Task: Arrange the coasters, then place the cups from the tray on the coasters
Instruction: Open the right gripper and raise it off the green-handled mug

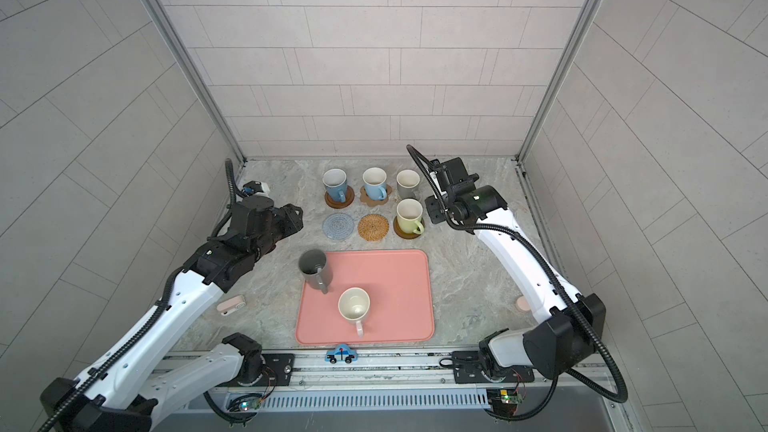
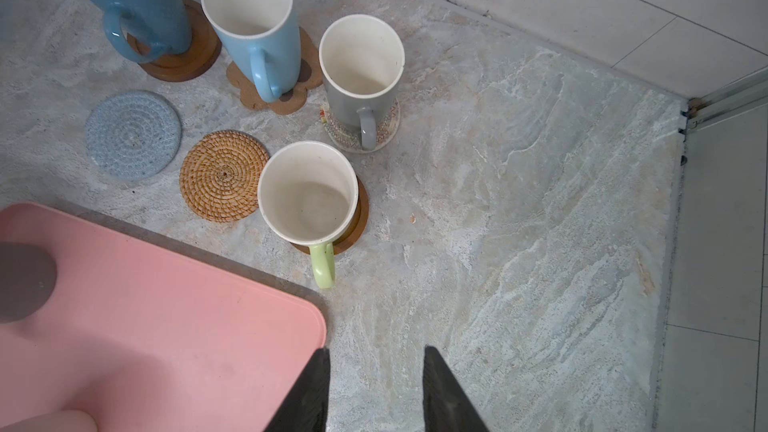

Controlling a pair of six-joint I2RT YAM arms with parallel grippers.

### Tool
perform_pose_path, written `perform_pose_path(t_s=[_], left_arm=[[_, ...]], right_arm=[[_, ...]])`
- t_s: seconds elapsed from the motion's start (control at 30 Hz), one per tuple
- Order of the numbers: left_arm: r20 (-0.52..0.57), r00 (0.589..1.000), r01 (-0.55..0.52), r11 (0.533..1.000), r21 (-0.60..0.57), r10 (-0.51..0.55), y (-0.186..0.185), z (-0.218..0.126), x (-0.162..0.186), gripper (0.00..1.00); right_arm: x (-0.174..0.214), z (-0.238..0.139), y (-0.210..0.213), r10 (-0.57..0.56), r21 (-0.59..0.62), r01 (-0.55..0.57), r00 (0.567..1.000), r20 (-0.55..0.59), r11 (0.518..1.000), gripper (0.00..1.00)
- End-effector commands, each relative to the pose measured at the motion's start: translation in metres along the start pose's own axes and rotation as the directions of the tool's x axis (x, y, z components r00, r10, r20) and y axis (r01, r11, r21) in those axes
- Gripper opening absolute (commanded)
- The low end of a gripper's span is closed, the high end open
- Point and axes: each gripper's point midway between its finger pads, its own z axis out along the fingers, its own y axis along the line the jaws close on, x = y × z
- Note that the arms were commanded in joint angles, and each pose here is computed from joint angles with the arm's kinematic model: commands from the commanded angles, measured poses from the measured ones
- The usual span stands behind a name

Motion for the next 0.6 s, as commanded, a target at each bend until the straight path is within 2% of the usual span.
perform_pose_path(t_s=[0.0, 0.23, 0.57], left_arm=[[0.043, 0.999, 0.003, 1.000, -0.007, -0.003, 0.001, -0.008, -0.013, 0.56], [0.043, 0.999, 0.005, 1.000, -0.004, -0.005, 0.000, -0.007, -0.013, 0.56], [0.039, 0.999, 0.007, 1.000, -0.006, -0.007, 0.001, -0.006, -0.011, 0.56]], right_arm=[[0.014, -0.012, 0.002, 0.031, -0.018, -0.031, 0.999, -0.012, 0.999, 0.41], [0.026, -0.021, 0.002, 0.073, -0.032, -0.072, 0.997, 0.011, 0.997, 0.42], [0.041, -0.021, 0.020, 0.080, -0.055, -0.082, 0.996, -0.029, 0.995, 0.43]])
